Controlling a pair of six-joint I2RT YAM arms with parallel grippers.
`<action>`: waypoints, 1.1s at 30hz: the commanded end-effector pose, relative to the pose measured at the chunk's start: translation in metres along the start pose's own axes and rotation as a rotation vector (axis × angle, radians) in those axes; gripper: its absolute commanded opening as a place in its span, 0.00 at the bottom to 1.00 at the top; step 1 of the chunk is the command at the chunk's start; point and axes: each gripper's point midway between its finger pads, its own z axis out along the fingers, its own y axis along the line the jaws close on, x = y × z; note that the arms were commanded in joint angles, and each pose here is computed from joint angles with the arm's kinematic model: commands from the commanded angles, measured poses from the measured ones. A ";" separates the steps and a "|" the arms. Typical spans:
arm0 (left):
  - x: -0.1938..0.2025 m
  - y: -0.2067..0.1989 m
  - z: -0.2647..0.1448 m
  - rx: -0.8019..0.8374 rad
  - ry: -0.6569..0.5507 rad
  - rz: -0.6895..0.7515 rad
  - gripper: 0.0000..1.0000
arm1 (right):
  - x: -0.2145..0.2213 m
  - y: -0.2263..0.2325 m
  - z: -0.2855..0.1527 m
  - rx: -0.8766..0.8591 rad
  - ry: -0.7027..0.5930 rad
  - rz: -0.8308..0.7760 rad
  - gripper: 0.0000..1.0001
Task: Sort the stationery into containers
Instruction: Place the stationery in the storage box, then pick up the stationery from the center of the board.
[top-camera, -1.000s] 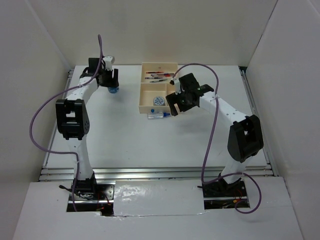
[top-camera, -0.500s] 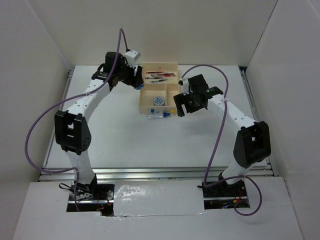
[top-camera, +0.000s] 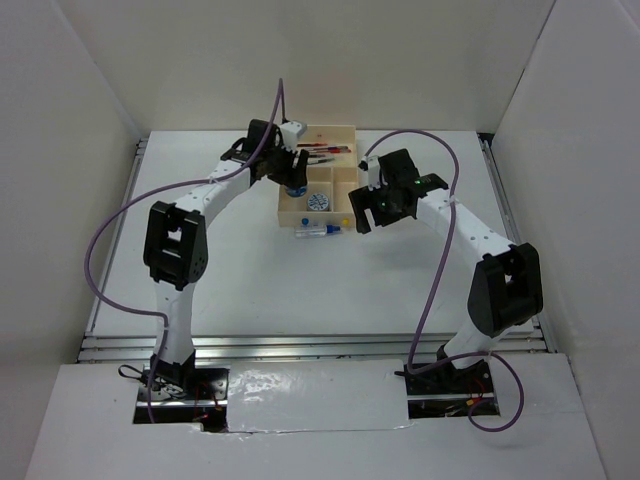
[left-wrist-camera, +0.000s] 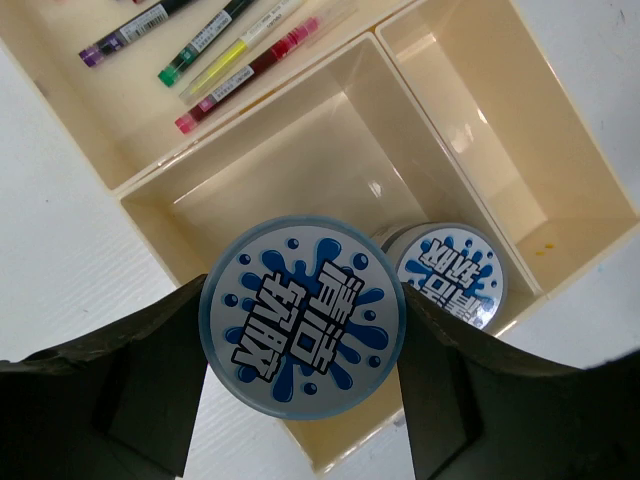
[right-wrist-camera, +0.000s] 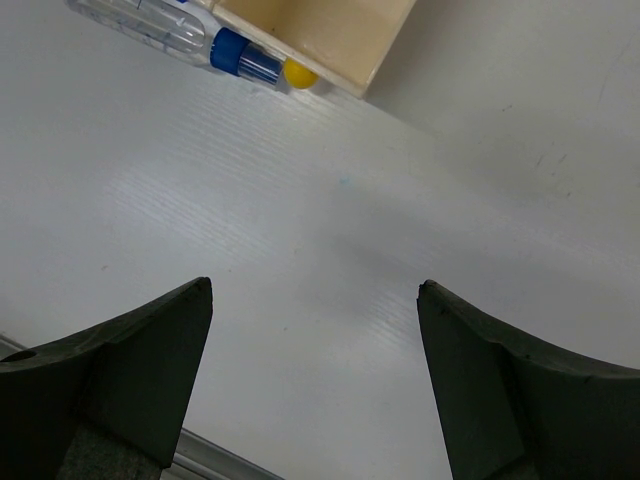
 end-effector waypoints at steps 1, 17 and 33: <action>-0.046 -0.003 -0.001 -0.016 -0.133 0.038 0.21 | -0.008 0.000 -0.011 -0.005 -0.035 0.007 0.89; -0.046 0.018 0.023 -0.107 -0.132 0.044 0.89 | -0.001 0.026 -0.016 -0.106 -0.031 -0.128 0.81; -0.083 -0.003 -0.114 0.000 -0.258 -0.066 0.99 | -0.026 0.112 0.017 -0.253 0.019 -0.538 0.58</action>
